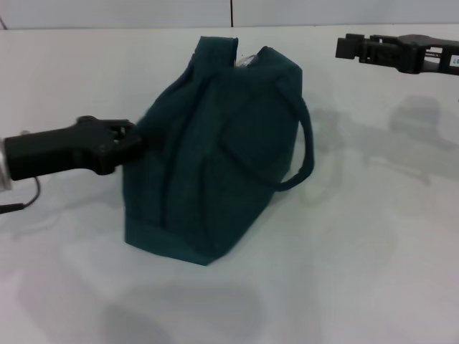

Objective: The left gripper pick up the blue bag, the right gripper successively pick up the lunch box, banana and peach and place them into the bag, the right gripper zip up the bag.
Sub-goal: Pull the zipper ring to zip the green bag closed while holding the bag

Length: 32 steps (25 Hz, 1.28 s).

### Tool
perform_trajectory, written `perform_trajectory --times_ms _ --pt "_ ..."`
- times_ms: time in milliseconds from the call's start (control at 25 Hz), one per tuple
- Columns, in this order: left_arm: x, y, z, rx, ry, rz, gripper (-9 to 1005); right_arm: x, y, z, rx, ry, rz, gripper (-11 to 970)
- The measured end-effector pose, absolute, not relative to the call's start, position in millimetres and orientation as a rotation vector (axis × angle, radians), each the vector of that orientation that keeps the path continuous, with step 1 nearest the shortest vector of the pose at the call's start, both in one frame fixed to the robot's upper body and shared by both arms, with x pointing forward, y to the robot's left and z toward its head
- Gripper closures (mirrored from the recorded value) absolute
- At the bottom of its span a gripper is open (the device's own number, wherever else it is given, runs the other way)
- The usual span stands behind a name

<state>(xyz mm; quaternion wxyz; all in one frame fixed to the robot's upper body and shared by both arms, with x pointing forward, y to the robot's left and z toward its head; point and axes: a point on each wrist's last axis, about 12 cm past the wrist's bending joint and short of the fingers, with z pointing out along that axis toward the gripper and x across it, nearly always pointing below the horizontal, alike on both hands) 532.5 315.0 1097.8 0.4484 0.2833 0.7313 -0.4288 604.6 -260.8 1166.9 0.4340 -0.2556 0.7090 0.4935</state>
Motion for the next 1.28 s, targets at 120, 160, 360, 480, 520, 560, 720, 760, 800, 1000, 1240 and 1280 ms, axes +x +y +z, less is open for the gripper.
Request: perform_trajectory --times_ms 120,160,360,480,520,560,720,760,800,1000,1240,1280 --pt "533 324 1100 0.663 1.818 -1.024 833 603 -263 1166 -0.634 1.761 1.231 660" --pt "534 328 1101 0.646 1.823 -1.020 809 602 -263 1165 -0.635 1.759 1.228 639" --pt "532 331 1109 0.648 1.826 -1.050 686 599 -267 1162 -0.627 1.753 1.217 366" --pt "529 332 1113 0.659 1.797 -1.076 581 599 -268 1162 -0.625 1.750 1.212 269" --pt "530 332 1115 0.655 1.781 -1.080 541 598 -269 1161 -0.626 1.749 1.210 270" --pt "530 333 1117 0.648 1.770 -1.078 502 598 -269 1161 -0.627 1.748 1.208 271" --pt "532 341 1124 0.598 1.726 -1.056 378 596 -271 1161 -0.638 1.730 1.198 275" --pt "532 342 1125 0.580 1.713 -1.049 356 595 -271 1161 -0.642 1.721 1.197 275" --pt "532 344 1126 0.562 1.701 -1.042 334 594 -272 1161 -0.648 1.711 1.195 275" --pt "542 338 1147 0.594 1.742 -1.084 306 592 -274 1164 -0.660 1.687 1.187 276" --pt "570 289 1218 0.854 1.918 -0.998 301 593 -277 1165 -0.669 1.675 1.158 276" --pt "573 277 1232 0.889 1.954 -0.970 300 594 -278 1165 -0.674 1.672 1.148 276"
